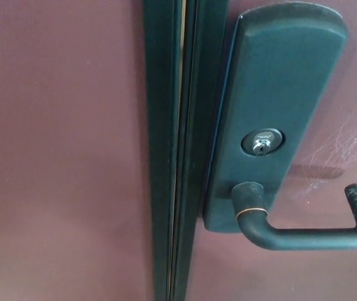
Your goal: The robot walks towards the door handle and put its right hand on it and twist the handle
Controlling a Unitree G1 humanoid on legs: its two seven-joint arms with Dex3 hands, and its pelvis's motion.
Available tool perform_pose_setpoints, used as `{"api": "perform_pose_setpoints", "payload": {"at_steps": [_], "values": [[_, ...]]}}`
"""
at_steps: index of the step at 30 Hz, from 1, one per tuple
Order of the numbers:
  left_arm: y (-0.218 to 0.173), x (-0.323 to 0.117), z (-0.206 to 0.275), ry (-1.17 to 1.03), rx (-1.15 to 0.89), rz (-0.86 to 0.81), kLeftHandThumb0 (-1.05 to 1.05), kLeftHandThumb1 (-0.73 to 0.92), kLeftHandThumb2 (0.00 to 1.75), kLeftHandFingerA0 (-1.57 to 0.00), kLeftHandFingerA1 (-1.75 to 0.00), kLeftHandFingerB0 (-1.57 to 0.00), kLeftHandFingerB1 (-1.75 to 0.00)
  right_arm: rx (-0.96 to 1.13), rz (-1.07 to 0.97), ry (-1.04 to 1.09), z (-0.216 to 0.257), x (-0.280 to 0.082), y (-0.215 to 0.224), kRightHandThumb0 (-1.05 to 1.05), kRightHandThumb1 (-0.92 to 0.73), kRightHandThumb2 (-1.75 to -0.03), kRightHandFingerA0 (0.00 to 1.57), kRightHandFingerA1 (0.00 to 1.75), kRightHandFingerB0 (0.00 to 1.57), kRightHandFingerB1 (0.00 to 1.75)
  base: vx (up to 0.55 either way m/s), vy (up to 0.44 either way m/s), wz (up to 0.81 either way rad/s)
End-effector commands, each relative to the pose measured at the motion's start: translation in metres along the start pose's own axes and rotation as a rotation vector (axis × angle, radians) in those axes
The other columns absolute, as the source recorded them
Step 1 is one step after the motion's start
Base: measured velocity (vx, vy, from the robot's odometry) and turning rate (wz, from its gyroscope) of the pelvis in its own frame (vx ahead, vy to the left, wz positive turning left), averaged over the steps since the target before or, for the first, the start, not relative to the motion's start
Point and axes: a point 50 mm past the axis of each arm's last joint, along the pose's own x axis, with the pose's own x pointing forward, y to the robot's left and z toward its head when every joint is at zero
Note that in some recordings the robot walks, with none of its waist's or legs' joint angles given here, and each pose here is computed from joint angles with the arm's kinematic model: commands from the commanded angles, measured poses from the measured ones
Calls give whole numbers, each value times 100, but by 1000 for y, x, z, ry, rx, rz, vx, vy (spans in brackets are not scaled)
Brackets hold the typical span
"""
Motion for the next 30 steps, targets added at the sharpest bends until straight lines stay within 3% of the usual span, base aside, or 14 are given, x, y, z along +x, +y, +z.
{"api": "perform_pose_setpoints", "payload": {"at_steps": [1, 9, 14, 22, 26, 28, 29, 30], "values": [[2, 0, 3, -13, -3, -12, -27, 52, 59, -78, -74, -60, -66, 193, 17, -135, 20, -1, -22, -9, -67, -59, 61, 53, 52, 47, 0, 0, 0], [8, 0, 5, -25, -17, -9, -28, 52, 57, -77, -73, -60, -66, 212, -36, -311, 28, -29, -58, -11, -65, -58, 60, 52, 53, 48, 0, 0, 0], [9, 4, 21, -29, -29, 6, -28, 52, 57, -76, -73, -59, -65, 195, -104, -562, 60, -76, -104, -10, -64, -58, 62, 55, 56, 51, 0, 0, 0], [11, 5, 22, -36, -31, 15, -29, 52, 57, -77, -73, -59, -65, 226, -169, -712, 78, -111, -135, -10, -64, -58, 63, 58, 56, 53, 0, 0, 0], [11, 4, 20, -37, -46, 17, -28, 52, 58, -78, -74, -59, -65, 275, -238, -944, 106, -156, -164, -11, -63, -58, 65, 64, 60, 59, 0, 0, 0], [11, 4, 20, -37, -47, 17, -28, 52, 58, -78, -74, -59, -65, 277, -237, -946, 107, -159, -165, -11, -63, -58, 65, 64, 60, 59, 0, 0, 0], [12, 4, 23, -42, -42, 17, -27, 52, 58, -80, -74, -59, -66, 280, -255, -1011, 114, -171, -172, -26, -45, -83, 69, 77, 65, 71, 0, 0, 0], [13, 5, 28, -49, -35, 18, -27, 52, 58, -80, -74, -59, -66, 279, -278, -1110, 125, -190, -181, -26, -45, -83, 69, 77, 65, 71, 0, 0, 0]]}}
